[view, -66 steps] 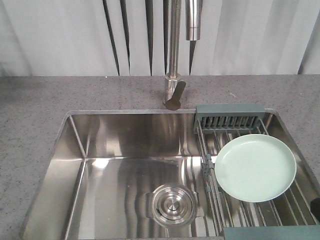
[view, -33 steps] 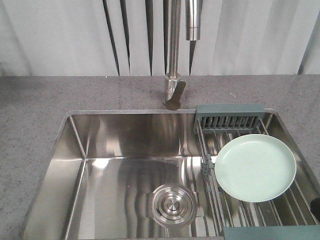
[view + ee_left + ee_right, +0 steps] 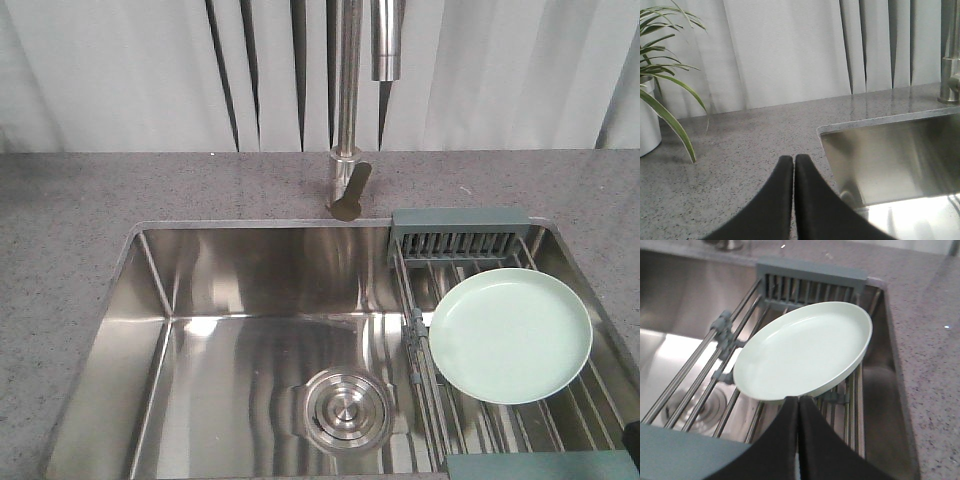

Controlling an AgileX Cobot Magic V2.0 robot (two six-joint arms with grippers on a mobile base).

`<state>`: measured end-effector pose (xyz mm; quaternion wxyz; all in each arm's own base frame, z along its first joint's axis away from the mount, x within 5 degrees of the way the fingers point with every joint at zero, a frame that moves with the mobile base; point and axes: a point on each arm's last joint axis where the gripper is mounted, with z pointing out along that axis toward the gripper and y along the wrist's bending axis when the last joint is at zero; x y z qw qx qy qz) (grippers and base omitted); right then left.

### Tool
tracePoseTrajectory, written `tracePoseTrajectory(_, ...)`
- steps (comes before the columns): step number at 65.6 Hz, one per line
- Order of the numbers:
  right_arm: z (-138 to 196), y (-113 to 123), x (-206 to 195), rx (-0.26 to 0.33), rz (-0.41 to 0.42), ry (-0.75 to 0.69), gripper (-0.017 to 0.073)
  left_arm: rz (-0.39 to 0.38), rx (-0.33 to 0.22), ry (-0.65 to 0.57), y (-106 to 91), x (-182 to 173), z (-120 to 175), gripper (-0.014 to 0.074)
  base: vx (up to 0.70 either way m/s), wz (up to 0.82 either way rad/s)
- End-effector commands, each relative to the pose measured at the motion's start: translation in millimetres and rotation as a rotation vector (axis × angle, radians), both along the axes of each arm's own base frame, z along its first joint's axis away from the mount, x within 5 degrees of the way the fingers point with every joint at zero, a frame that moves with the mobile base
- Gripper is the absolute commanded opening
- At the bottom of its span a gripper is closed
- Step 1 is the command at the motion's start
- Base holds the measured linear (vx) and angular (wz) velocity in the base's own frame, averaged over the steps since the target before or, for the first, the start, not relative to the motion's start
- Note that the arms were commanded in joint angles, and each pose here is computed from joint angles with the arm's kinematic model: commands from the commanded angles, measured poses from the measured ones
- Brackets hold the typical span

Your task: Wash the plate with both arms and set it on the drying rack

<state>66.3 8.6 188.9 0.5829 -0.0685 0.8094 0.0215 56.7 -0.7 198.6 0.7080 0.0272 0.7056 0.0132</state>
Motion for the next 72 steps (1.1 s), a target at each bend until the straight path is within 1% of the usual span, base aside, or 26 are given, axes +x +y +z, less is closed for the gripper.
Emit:
tracePoseTrajectory(1, 9, -3, 1, 0.051, -0.038, -0.208, -0.0005, -0.011, -0.018, -0.052, -1.0, 0, -1, -0.0006, 0.00, 0.00)
tracePoseTrajectory(5, 4, -3, -1, 0.055, -0.034, -0.273, -0.0005, -0.011, -0.018, -0.052, -1.0, 0, -1, -0.0006, 0.00, 0.00)
tracePoseTrajectory(7, 3, -3, -2, 0.064, -0.036, -0.277, -0.0005, -0.011, -0.018, -0.052, -1.0, 0, -1, -0.0006, 0.00, 0.00)
tracePoseTrajectory(11, 4, -3, -5, 0.043, -0.035, -0.300, -0.0005, -0.011, -0.018, -0.052, -1.0, 0, -1, -0.0006, 0.00, 0.00)
tracePoseTrajectory(18, 9, -7, -10, 0.034, -0.083, -0.383, -0.0005, -0.011, -0.018, -0.052, -1.0, 0, -1, -0.0006, 0.00, 0.00)
tracePoseTrajectory(24, 11, -9, -10, 0.032, -0.133, -0.411, -0.0005, -0.011, -0.018, -0.052, -1.0, 0, -1, -0.0006, 0.00, 0.00)
tracePoseTrajectory(28, 14, -10, -10, 0.028, -0.146, -0.437, -0.0005, -0.011, -0.018, -0.052, -1.0, 0, -1, -0.0006, 0.00, 0.00)
tracePoseTrajectory(46, 23, -8, -12, 0.031, -0.127, -0.541, -0.0005, -0.011, -0.018, -0.052, -1.0, 0, -1, -0.0006, 0.00, 0.00)
tracePoseTrajectory(72, 24, -8, -12, 0.031, -0.127, -0.545, -0.0005, -0.011, -0.018, -0.052, -1.0, 0, -1, -0.0006, 0.00, 0.00)
